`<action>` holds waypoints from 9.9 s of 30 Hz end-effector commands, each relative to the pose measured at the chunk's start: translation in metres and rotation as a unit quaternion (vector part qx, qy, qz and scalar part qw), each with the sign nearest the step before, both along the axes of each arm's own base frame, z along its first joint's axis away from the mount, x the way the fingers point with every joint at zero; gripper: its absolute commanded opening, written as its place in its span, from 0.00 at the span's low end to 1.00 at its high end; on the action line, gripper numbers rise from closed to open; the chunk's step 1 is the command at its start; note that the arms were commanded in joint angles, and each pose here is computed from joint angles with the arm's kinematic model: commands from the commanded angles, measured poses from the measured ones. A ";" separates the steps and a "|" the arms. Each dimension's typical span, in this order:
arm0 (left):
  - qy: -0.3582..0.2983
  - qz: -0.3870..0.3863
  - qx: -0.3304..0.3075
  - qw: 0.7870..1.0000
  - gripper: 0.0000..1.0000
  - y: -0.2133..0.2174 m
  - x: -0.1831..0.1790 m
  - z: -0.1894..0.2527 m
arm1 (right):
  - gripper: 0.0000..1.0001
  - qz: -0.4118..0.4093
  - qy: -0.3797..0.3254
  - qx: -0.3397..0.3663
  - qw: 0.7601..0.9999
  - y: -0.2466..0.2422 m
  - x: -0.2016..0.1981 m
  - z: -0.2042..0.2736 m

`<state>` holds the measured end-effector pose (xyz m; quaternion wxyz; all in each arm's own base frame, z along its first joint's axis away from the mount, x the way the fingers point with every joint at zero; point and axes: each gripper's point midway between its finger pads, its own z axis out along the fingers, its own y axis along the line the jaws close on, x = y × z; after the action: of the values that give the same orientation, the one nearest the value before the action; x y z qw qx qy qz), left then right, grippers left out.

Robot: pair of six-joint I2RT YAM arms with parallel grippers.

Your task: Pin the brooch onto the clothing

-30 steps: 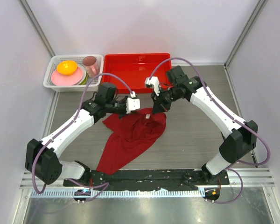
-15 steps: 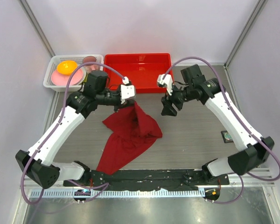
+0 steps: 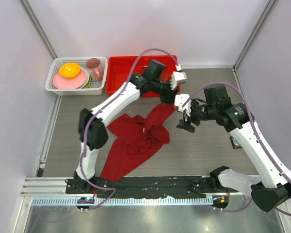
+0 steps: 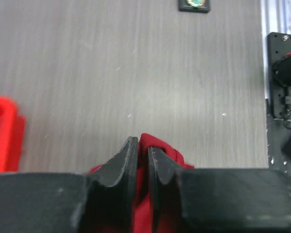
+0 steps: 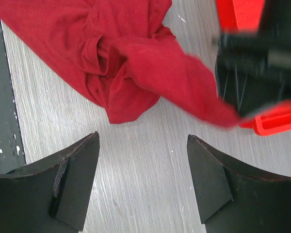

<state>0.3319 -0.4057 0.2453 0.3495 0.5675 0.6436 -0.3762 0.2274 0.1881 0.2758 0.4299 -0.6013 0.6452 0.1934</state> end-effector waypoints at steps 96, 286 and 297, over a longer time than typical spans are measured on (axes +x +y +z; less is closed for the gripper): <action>0.047 0.167 0.059 0.983 0.00 0.202 -0.054 0.000 | 0.01 -0.174 0.178 -0.065 0.966 -0.012 0.123 -0.114; -0.148 -0.027 0.135 0.979 0.00 0.152 -0.092 -0.109 | 0.01 -0.268 0.102 -0.106 0.952 -0.078 0.117 -0.139; -0.132 0.080 0.148 0.977 0.00 0.213 -0.075 -0.076 | 0.01 -0.274 0.085 -0.040 0.957 -0.056 0.152 -0.089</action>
<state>0.2721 -0.2021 0.1848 0.4147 0.6073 0.6593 -0.1565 0.3588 0.1191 0.1552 0.3442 -0.4137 0.8394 0.0762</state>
